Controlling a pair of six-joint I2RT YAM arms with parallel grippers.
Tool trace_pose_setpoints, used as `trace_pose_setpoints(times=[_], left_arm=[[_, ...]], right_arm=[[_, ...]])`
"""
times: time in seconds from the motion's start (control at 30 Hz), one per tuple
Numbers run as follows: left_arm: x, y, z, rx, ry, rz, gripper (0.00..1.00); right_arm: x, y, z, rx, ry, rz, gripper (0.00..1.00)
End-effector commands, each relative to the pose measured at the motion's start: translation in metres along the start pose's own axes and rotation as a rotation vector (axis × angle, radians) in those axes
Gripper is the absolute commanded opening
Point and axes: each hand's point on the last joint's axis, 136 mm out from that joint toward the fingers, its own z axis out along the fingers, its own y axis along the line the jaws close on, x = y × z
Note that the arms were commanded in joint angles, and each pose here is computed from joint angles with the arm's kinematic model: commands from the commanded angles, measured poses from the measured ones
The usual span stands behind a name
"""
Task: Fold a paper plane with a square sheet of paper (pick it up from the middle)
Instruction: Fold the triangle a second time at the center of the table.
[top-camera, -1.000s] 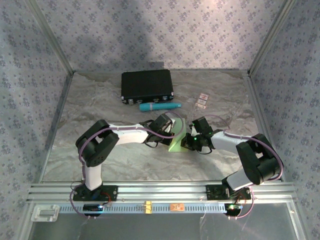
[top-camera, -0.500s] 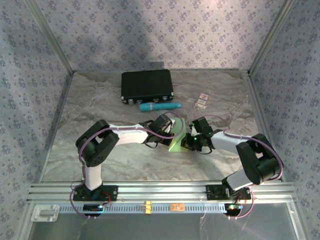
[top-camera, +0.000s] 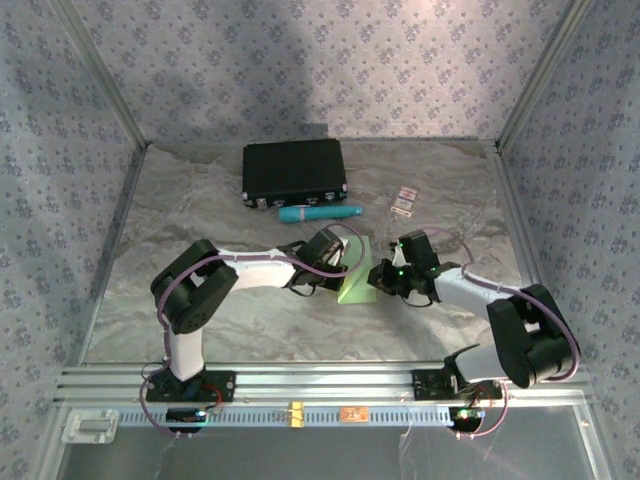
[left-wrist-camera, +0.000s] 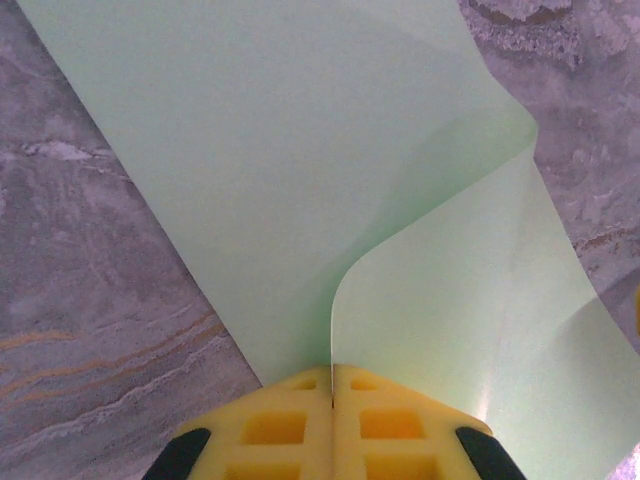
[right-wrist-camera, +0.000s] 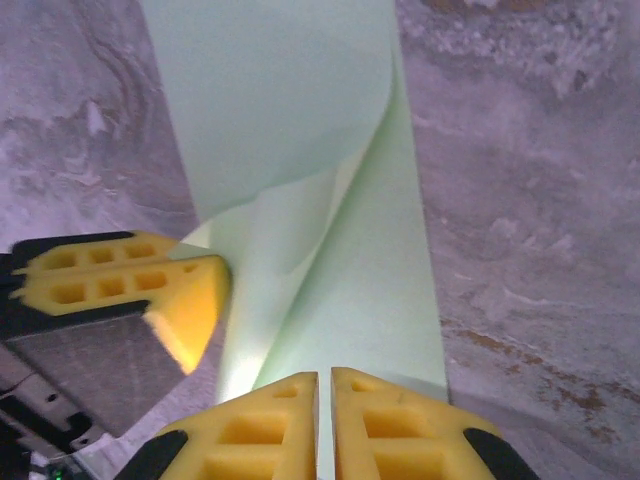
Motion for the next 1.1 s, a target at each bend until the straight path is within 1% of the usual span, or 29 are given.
trace_pose_setpoints(times=[0.0,0.17,0.37,0.67,0.9,1.07], left_arm=[[0.02,0.01,0.001,-0.018,0.059,-0.037,0.0],[0.021,0.011,0.001,-0.021,0.062,-0.046,0.0],[0.021,0.012,0.0,-0.028,0.06,-0.047,0.0],[0.022,0.014,0.001,-0.034,0.066,-0.042,0.0],[0.022,0.015,0.001,-0.042,0.067,-0.035,0.0],[0.023,0.015,0.001,-0.044,0.07,-0.033,0.0]], right_arm=[[-0.001,0.009,-0.005,-0.07,-0.016,0.029,0.12],[-0.002,0.015,-0.004,-0.118,-0.023,0.048,0.09],[-0.005,0.028,0.002,-0.167,-0.018,0.05,0.03],[-0.009,0.042,0.024,-0.185,0.008,0.042,0.01],[-0.011,0.046,0.031,-0.191,0.014,0.042,0.01],[-0.008,0.041,0.039,-0.181,0.028,0.057,0.01]])
